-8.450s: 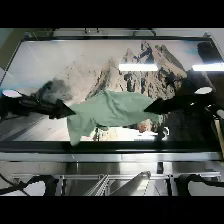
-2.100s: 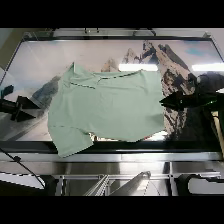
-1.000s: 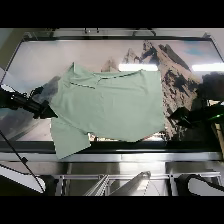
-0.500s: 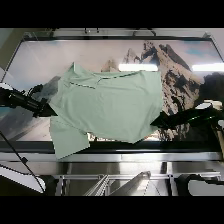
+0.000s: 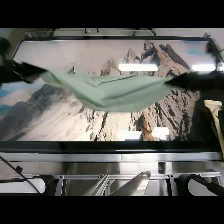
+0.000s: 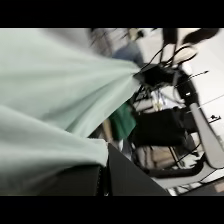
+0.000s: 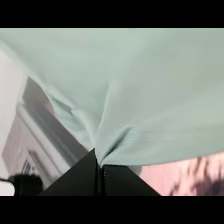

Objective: Fold the shirts.

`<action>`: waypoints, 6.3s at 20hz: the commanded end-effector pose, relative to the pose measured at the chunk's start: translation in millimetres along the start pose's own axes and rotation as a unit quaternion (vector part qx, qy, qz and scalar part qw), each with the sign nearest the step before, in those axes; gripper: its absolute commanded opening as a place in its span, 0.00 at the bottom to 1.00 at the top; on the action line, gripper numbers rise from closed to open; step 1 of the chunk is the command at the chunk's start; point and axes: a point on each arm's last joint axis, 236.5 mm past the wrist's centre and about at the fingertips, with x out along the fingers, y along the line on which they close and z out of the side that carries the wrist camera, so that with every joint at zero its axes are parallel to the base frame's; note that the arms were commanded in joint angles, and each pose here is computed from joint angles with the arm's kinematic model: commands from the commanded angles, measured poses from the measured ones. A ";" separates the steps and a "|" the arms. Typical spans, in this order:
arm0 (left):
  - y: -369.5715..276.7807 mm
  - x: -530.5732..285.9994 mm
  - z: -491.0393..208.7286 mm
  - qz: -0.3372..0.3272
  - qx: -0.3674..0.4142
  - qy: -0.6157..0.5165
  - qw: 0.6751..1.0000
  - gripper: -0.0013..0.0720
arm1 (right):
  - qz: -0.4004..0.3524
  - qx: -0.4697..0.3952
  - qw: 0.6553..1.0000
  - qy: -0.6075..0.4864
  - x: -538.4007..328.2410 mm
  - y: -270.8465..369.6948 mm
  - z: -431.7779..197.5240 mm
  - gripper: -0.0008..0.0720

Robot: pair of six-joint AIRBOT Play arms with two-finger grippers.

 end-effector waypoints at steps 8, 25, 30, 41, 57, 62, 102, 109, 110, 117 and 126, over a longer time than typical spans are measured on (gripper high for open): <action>-346.6 -26.1 42.3 0.149 0.430 -0.194 0.869 0.05 | -0.148 -0.317 0.893 -0.284 -155.1 211.1 99.5 0.04; 273.6 16.5 -26.8 0.237 -0.153 0.046 0.958 0.05 | -0.154 0.174 0.973 -0.004 134.9 -248.8 -13.1 0.04; 299.5 25.6 6.4 0.229 -0.135 0.049 0.963 0.05 | -0.140 0.179 0.973 -0.037 127.8 -281.4 -6.5 0.04; 264.4 -20.9 -21.6 0.189 -0.225 0.063 0.954 0.99 | -0.083 0.157 0.984 -0.004 81.9 -261.1 -7.7 0.64; 199.7 -131.4 -219.9 0.276 -0.469 0.154 0.825 0.98 | -0.142 0.326 0.885 0.299 21.4 -219.9 -258.4 0.79; 209.0 -109.7 -262.8 0.287 -0.497 0.158 0.803 0.98 | -0.106 0.287 0.918 0.250 61.1 -212.2 -232.6 0.12; -58.7 17.8 51.0 0.200 0.172 0.003 0.965 0.05 | -0.139 -0.147 0.969 -0.144 -15.6 0.2 102.6 0.04; 242.8 62.6 20.3 0.171 -0.078 0.073 0.979 0.05 | -0.159 0.049 0.984 -0.069 109.5 -241.0 35.9 0.04; 267.5 62.8 17.4 0.174 -0.102 0.068 0.977 0.05 | -0.161 0.065 0.981 -0.082 115.4 -259.4 33.3 0.04; 309.1 34.7 39.5 0.156 -0.109 -0.048 0.981 0.05 | -0.161 0.064 0.978 -0.115 110.1 -300.5 50.4 0.04; 305.2 8.2 -63.0 0.177 -0.253 0.124 0.943 0.05 | -0.112 0.088 0.988 0.059 81.8 -285.8 -29.1 0.04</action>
